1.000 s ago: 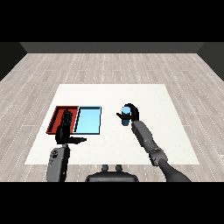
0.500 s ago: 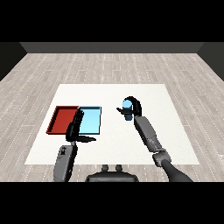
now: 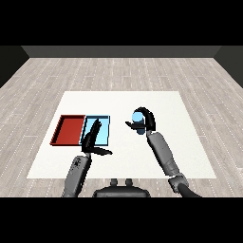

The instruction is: Pick the blue can and put it in the blue box

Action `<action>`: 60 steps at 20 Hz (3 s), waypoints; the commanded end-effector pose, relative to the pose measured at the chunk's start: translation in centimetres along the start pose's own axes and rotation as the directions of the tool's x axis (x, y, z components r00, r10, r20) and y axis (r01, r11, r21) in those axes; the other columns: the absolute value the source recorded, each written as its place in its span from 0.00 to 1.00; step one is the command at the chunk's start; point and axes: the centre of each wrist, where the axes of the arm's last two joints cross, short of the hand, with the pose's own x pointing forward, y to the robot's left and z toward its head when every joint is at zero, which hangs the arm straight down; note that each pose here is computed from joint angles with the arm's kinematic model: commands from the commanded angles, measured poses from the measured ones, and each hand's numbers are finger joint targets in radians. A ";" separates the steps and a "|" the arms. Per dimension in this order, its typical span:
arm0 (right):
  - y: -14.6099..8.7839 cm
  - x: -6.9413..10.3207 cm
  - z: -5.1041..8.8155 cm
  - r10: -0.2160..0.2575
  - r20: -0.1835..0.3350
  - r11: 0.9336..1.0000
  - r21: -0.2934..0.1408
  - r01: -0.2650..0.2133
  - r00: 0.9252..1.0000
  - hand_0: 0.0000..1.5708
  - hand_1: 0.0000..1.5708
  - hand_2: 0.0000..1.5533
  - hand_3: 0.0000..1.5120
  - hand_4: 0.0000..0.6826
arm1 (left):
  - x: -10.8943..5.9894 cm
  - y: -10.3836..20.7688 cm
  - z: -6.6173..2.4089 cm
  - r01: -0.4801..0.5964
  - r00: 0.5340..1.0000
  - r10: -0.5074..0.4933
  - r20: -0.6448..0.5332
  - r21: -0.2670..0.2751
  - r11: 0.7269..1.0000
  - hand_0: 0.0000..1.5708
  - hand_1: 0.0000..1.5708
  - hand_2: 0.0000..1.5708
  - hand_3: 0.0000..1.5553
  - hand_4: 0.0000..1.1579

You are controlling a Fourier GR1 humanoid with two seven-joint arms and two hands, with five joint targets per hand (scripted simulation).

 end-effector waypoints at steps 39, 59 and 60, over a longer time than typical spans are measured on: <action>6.7 5.0 6.4 -0.008 0.074 0.992 0.128 -0.002 0.997 0.95 0.95 0.94 0.93 0.89 | -3.4 -6.4 -3.97 -0.123 0.980 0.118 -0.159 -0.021 0.992 0.00 0.00 0.00 0.00 0.00; 8.6 4.2 5.8 -0.156 0.053 0.978 0.150 0.147 0.986 0.93 0.93 0.93 0.92 0.87 | -4.3 -10.5 -5.40 -0.125 0.981 0.117 -0.154 -0.043 0.991 0.00 0.00 0.00 0.00 0.00; 8.1 4.5 4.7 -0.182 0.045 0.974 0.145 0.174 0.982 0.93 0.93 0.94 0.92 0.87 | -6.8 -10.1 -3.38 -0.098 0.982 0.088 -0.165 -0.055 0.994 0.00 0.00 0.00 0.00 0.17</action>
